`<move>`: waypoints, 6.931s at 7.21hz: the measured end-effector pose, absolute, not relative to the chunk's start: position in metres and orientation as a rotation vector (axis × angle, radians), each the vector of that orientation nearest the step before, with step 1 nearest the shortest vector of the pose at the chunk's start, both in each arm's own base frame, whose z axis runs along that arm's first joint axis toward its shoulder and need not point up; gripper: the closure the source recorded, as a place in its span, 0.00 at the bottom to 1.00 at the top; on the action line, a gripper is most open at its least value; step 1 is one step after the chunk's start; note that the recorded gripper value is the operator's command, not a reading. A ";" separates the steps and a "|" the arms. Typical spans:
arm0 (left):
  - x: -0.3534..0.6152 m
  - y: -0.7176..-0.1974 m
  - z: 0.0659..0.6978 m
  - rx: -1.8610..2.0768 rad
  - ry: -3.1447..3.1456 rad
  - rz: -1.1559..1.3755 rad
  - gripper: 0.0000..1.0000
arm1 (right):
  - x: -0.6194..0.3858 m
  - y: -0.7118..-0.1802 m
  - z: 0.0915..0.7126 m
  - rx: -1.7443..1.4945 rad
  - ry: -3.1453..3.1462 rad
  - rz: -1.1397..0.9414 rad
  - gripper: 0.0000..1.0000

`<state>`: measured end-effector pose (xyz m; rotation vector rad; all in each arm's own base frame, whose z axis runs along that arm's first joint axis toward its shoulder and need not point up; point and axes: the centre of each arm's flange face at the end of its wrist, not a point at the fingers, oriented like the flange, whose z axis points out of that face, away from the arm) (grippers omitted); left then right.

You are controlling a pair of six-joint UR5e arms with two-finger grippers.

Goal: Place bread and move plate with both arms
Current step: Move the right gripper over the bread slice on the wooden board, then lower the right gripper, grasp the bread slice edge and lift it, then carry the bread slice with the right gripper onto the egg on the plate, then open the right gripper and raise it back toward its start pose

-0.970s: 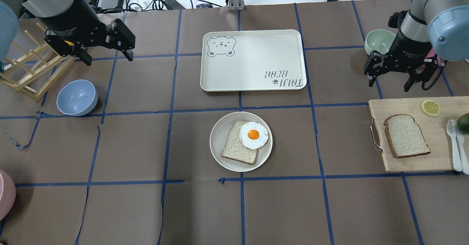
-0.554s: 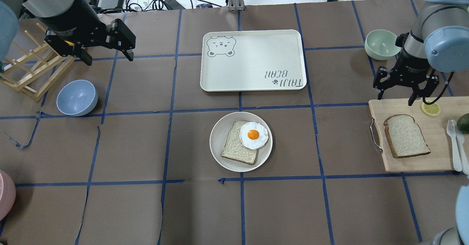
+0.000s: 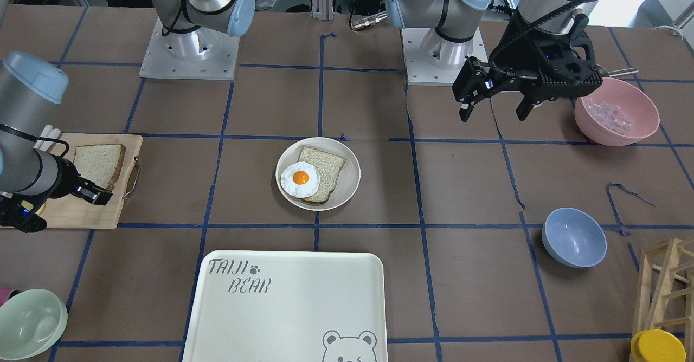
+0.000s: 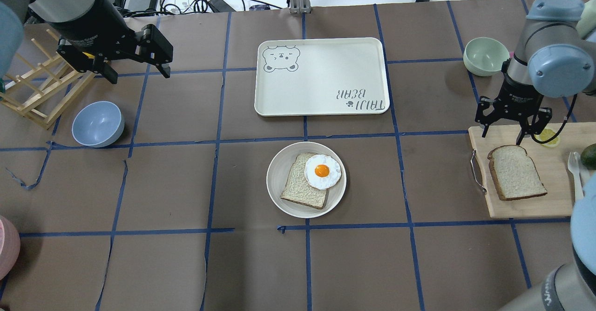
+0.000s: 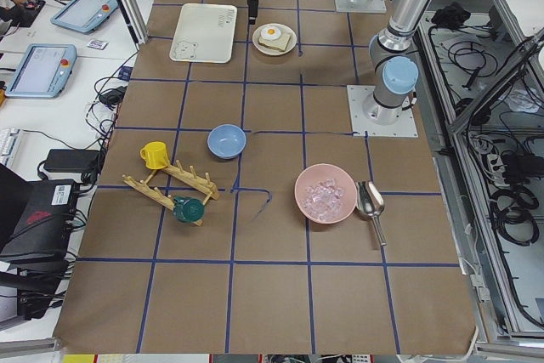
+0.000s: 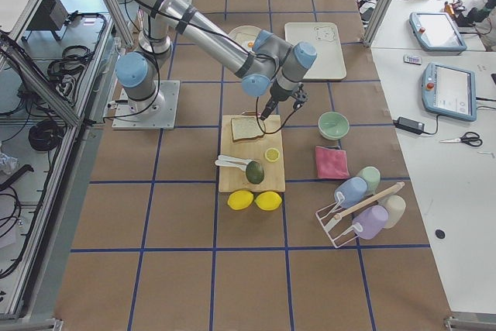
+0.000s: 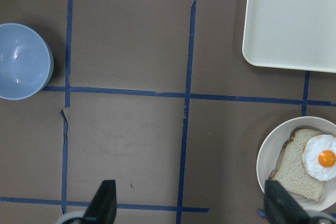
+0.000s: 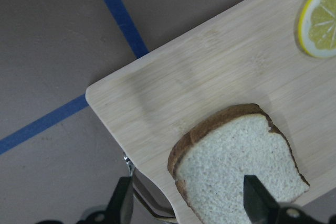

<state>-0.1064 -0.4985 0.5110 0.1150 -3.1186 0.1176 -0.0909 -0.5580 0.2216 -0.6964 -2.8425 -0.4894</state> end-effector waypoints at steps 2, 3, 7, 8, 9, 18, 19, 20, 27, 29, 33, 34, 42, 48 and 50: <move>-0.107 -0.498 0.511 0.115 -3.117 0.116 0.00 | -0.100 -0.558 0.202 -0.703 -2.816 -0.541 0.22; -0.107 -0.498 0.511 0.115 -3.117 0.116 0.00 | -0.101 -0.558 0.194 -0.704 -2.812 -0.563 0.26; -0.106 -0.498 0.512 0.116 -3.117 0.124 0.00 | -0.098 -0.550 0.180 -0.721 -2.805 -0.609 0.48; -0.106 -0.499 0.513 0.115 -3.117 0.127 0.00 | -0.098 -0.550 0.180 -0.722 -2.805 -0.611 0.66; -0.106 -0.498 0.514 0.113 -3.118 0.129 0.00 | -0.098 -0.550 0.180 -0.726 -2.803 -0.612 0.87; -0.106 -0.495 0.516 0.111 -3.119 0.134 0.00 | -0.102 -0.544 0.224 -0.757 -2.812 -0.558 1.00; -0.106 -0.494 0.516 0.111 -3.119 0.132 0.00 | -0.099 -0.545 0.240 -0.758 -2.822 -0.547 1.00; -0.106 -0.494 0.516 0.111 -3.119 0.129 0.00 | -0.096 -0.551 0.261 -0.762 -2.840 -0.550 1.00; -0.107 -0.494 0.516 0.104 -3.120 0.124 0.00 | 0.123 -0.583 0.382 -0.984 -2.839 -0.553 1.00; -0.107 -0.494 0.516 0.103 -3.120 0.125 0.00 | 0.209 -0.567 0.379 -1.126 -2.836 -0.597 1.00; -0.107 -0.493 0.515 0.101 -3.120 0.119 0.00 | 0.307 -0.555 0.343 -1.419 -2.741 -0.714 1.00; -0.107 -0.493 0.515 0.101 -3.120 0.118 0.00 | 0.316 -0.553 0.330 -1.454 -2.719 -0.761 1.00; -0.107 -0.493 0.515 0.101 -3.120 0.119 0.00 | 0.316 -0.552 0.260 -1.492 -2.603 -0.867 0.44; -0.107 -0.492 0.515 0.101 -3.120 0.118 0.00 | 0.306 -0.570 0.268 -1.480 -2.732 -0.706 0.00; -0.107 -0.492 0.515 0.101 -3.120 0.118 0.00 | 0.260 -0.578 0.314 -1.304 -2.887 -0.528 0.00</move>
